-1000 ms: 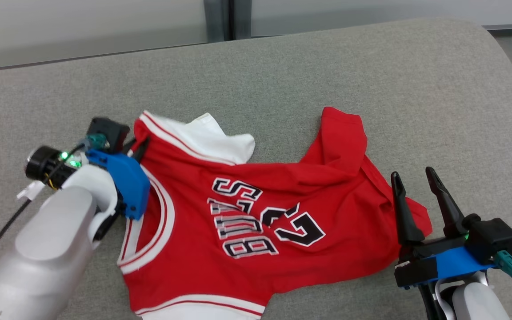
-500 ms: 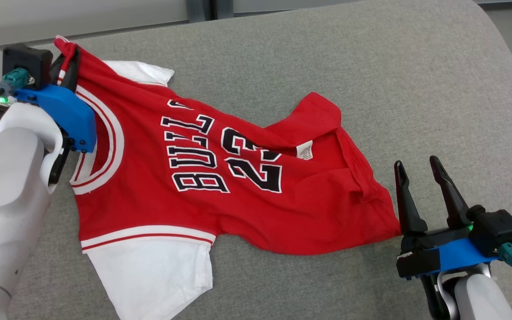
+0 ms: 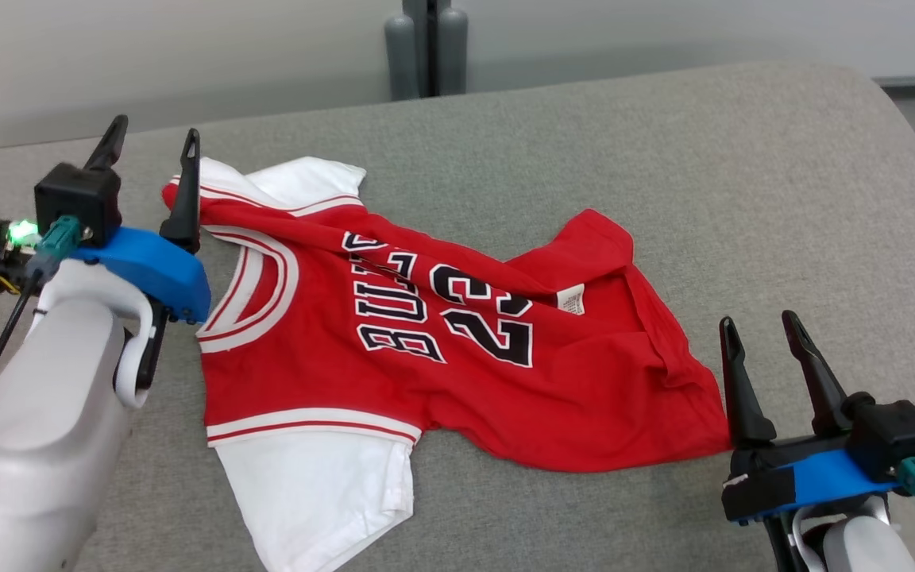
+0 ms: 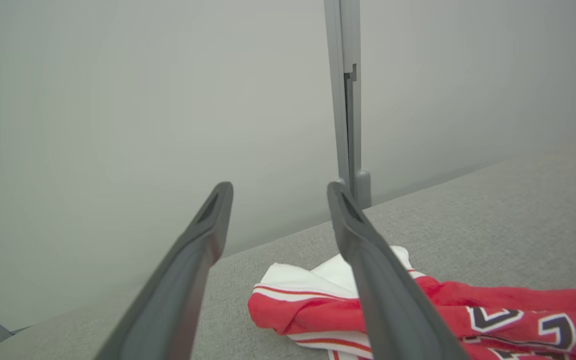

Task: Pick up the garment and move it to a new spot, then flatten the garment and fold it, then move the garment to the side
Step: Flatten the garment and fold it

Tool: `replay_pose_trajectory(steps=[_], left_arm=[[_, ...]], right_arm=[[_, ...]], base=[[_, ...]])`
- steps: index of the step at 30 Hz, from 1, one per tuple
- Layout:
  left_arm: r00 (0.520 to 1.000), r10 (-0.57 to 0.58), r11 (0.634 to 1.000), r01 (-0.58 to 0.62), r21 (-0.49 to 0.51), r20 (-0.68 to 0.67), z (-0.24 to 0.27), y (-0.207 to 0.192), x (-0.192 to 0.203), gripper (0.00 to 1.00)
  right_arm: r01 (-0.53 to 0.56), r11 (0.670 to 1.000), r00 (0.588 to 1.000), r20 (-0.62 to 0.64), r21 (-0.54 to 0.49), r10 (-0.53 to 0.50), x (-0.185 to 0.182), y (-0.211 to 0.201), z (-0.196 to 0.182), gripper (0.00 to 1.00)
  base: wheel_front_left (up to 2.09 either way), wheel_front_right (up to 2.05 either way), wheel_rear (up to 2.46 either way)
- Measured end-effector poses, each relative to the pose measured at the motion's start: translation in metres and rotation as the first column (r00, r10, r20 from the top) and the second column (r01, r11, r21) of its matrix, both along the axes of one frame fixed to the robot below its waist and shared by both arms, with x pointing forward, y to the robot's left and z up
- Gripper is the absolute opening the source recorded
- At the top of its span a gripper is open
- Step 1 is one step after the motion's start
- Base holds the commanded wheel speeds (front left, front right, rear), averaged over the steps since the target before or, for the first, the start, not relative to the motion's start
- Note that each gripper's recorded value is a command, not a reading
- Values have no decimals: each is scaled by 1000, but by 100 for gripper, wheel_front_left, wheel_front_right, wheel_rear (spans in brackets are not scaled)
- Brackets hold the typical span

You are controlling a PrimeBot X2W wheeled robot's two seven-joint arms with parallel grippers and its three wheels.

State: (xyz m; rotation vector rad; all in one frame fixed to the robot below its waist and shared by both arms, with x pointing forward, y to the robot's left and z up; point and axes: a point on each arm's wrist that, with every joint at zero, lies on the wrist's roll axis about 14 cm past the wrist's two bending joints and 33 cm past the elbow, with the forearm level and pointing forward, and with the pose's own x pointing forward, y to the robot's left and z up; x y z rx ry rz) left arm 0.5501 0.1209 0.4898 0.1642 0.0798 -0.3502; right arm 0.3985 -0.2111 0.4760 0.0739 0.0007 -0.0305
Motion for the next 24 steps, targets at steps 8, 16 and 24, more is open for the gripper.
replay_pose_trajectory(steps=[8,16,24], left_arm=[[981,144,986,-132,-99,133,31,39,-60,100],[941,292,950,-264,-170,172,39,73,-119,100],[920,373,918,-349,-187,116,18,90,-163,100]], right_arm=[[-48,999,999,15,-1,48,-5,17,5,100],[-88,996,996,18,3,88,-6,31,6,100],[-104,995,994,13,4,104,-6,36,4,100]], base=[[0,0,0],[0,0,0],[0,0,0]])
